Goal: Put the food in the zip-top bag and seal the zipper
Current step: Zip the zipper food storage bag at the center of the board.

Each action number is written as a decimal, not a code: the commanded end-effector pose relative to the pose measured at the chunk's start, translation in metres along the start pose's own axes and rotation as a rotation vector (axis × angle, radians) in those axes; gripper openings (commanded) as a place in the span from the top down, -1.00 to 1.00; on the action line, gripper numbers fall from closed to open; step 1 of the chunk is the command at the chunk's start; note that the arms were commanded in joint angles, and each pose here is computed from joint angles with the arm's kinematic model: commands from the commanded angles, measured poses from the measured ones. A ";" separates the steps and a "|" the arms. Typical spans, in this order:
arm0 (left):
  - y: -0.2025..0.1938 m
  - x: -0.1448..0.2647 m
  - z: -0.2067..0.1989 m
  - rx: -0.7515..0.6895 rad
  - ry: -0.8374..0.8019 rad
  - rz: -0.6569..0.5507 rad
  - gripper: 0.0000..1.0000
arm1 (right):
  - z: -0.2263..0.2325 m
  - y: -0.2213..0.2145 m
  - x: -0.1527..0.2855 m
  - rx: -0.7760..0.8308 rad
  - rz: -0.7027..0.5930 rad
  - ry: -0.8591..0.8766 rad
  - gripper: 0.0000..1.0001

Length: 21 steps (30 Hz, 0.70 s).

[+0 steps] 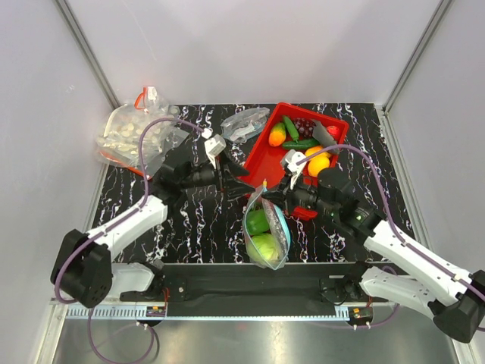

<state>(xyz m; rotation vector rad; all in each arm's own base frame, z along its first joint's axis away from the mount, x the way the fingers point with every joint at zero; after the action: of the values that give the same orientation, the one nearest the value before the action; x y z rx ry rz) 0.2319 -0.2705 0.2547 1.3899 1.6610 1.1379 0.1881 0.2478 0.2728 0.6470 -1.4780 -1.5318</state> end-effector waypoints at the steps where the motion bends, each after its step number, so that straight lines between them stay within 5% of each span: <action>1: 0.027 0.000 -0.004 -0.072 -0.119 -0.016 -0.60 | 0.010 0.027 -0.001 0.049 -0.048 0.074 1.00; 13: 0.010 -0.014 -0.033 -0.083 -0.456 0.068 -0.58 | 0.008 0.033 -0.009 0.091 -0.031 0.086 1.00; 19: 0.004 -0.002 -0.059 -0.026 -0.565 0.054 -0.54 | 0.017 0.048 -0.015 0.127 -0.035 0.174 1.00; 21: 0.008 0.003 -0.069 -0.111 -0.627 -0.002 -0.48 | 0.024 0.053 -0.014 0.142 -0.042 0.220 1.00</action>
<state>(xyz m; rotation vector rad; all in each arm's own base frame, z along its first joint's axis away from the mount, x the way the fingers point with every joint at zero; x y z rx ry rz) 0.1937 -0.2907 0.2661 1.6176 1.3001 0.7210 0.1910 0.2707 0.2840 0.7236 -1.4395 -1.3727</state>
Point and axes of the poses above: each gripper's point midway between its finger pads, its own x axis back along the fingers, its own z axis along the line the jaws close on, y = z × x, the point moved 3 cm from there along x, back along the fingers
